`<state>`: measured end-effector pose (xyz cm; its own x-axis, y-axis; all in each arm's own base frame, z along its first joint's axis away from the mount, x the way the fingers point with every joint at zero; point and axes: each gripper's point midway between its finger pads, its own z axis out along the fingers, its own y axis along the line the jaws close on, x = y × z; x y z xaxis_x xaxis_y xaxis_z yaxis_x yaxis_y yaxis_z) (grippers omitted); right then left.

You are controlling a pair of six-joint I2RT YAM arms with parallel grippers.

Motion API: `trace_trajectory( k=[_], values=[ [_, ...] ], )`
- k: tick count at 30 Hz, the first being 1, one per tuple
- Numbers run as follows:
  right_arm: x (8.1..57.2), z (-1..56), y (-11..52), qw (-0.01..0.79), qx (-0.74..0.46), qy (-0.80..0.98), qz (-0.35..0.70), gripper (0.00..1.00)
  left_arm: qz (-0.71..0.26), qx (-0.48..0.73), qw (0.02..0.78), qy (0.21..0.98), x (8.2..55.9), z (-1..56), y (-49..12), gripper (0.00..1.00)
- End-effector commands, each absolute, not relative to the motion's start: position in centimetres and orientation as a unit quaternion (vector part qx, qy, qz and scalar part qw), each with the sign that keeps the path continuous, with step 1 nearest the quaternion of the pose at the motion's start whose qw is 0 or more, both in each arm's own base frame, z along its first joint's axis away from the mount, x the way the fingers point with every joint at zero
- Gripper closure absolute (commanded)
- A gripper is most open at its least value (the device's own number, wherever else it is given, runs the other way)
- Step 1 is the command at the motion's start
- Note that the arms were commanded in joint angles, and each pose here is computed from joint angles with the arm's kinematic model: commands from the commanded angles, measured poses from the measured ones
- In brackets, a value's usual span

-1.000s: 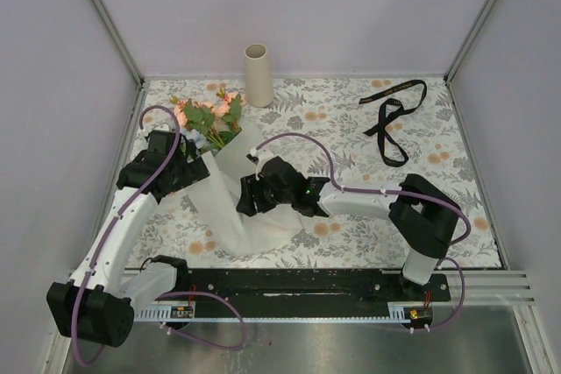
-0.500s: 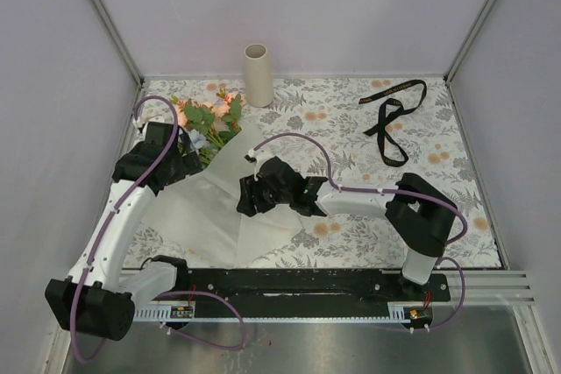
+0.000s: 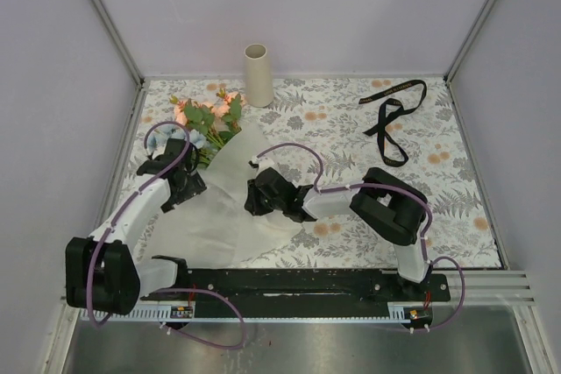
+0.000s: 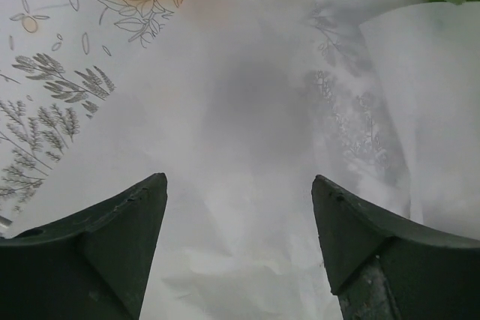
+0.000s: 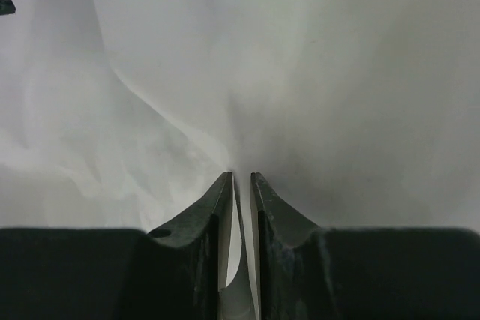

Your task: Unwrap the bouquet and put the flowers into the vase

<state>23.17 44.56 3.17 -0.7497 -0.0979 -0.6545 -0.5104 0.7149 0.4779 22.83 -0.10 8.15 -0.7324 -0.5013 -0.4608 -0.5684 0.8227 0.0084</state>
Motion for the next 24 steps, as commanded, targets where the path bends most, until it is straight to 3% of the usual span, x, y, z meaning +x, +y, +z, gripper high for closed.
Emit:
trace_trajectory(
  k=[1, 5, 11, 16, 24],
  values=[
    [25.6, 3.8, 45.7, 0.361, -0.107, 0.861, 0.341, 0.76, 0.063, -0.348, 0.264, 0.897, 26.1, 7.3, 0.1, 0.18],
    [26.6, 2.7, 46.3, 0.364, -0.077, 0.866, 0.334, 0.77, 0.085, -0.362, 0.272, 0.888, 29.0, 8.1, 1.0, 0.16],
    [28.1, 0.9, 48.4, 0.360, -0.060, 0.873, 0.323, 0.78, 0.097, -0.341, 0.329, 0.876, 32.5, 14.3, 1.9, 0.15],
    [29.7, 0.9, 50.2, 0.372, -0.048, 0.869, 0.324, 0.78, 0.112, -0.327, 0.375, 0.860, 32.3, 18.5, 3.0, 0.14],
    [31.5, 0.3, 53.1, 0.374, -0.053, 0.870, 0.318, 0.78, 0.029, -0.279, 0.387, 0.878, 30.3, 19.3, 0.5, 0.13]
  ],
)
